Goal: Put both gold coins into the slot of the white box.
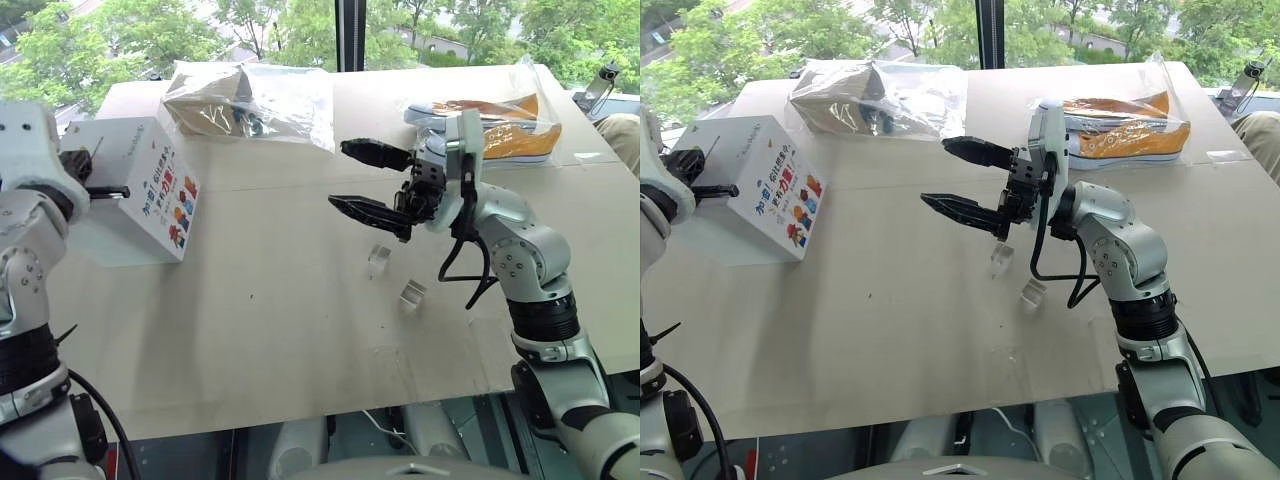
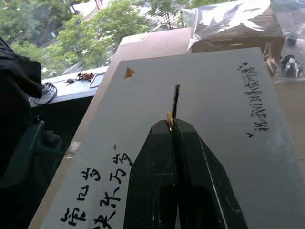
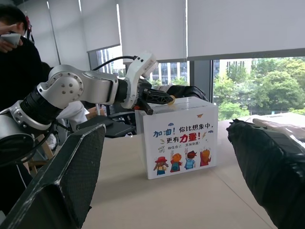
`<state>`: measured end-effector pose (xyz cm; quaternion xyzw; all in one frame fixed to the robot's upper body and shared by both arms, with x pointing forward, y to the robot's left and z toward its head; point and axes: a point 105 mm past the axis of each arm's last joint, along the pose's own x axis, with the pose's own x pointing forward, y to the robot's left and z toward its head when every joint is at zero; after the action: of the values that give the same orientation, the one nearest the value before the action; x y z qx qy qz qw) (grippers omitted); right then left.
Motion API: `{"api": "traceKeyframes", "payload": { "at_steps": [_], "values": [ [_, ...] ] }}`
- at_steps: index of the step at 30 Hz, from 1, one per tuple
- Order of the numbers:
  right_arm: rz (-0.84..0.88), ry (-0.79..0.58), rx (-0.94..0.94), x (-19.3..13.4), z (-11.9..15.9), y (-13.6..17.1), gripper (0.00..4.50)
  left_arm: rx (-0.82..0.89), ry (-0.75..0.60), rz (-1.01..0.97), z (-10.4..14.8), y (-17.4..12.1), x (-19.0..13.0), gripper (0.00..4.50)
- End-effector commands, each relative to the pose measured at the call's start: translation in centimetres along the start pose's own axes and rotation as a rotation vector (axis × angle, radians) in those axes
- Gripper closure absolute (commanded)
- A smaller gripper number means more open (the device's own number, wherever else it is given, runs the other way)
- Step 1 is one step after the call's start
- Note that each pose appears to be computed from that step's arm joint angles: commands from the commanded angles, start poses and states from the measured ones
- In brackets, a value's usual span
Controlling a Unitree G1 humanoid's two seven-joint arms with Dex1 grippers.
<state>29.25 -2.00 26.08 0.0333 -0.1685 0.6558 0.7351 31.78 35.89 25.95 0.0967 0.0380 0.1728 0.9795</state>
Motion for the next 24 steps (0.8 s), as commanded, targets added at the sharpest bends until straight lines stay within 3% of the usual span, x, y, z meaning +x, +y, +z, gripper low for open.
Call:
{"api": "traceKeyframes", "payload": {
  "at_steps": [1, 7, 11, 14, 18, 21, 24],
  "values": [
    [0.025, -0.025, -0.069, 0.5, 1.5, 0.3, 0.04, -0.015, 0.022, 0.040, -0.8, 1.3, 0.1, 4.50],
    [0.023, -0.026, -0.077, 0.5, 1.5, 0.2, 0.04, -0.048, 0.057, -0.018, -2.0, 0.5, 0.4, 4.50],
    [0.019, -0.023, -0.084, 0.4, 1.5, 0.1, 0.00, -0.072, 0.052, 0.003, -2.1, 1.0, 0.5, 3.38],
    [0.010, -0.018, -0.084, 0.3, 1.3, 0.0, 0.00, -0.116, 0.006, 0.028, -1.5, 1.5, 0.6, 1.92],
    [-0.059, 0.018, -0.088, -1.5, 0.7, -0.9, 0.00, -0.017, -0.138, 0.044, 1.2, 1.9, -0.2, 0.13],
    [-0.149, 0.089, -0.079, -4.5, -0.8, -1.8, 0.00, 0.015, -0.315, -0.186, 4.2, -1.7, -2.2, 0.06],
    [-0.211, 0.150, -0.078, -7.4, -2.3, -2.5, 0.00, 0.044, -0.345, -0.505, 3.6, -7.3, -5.3, 0.06]
  ]
}}
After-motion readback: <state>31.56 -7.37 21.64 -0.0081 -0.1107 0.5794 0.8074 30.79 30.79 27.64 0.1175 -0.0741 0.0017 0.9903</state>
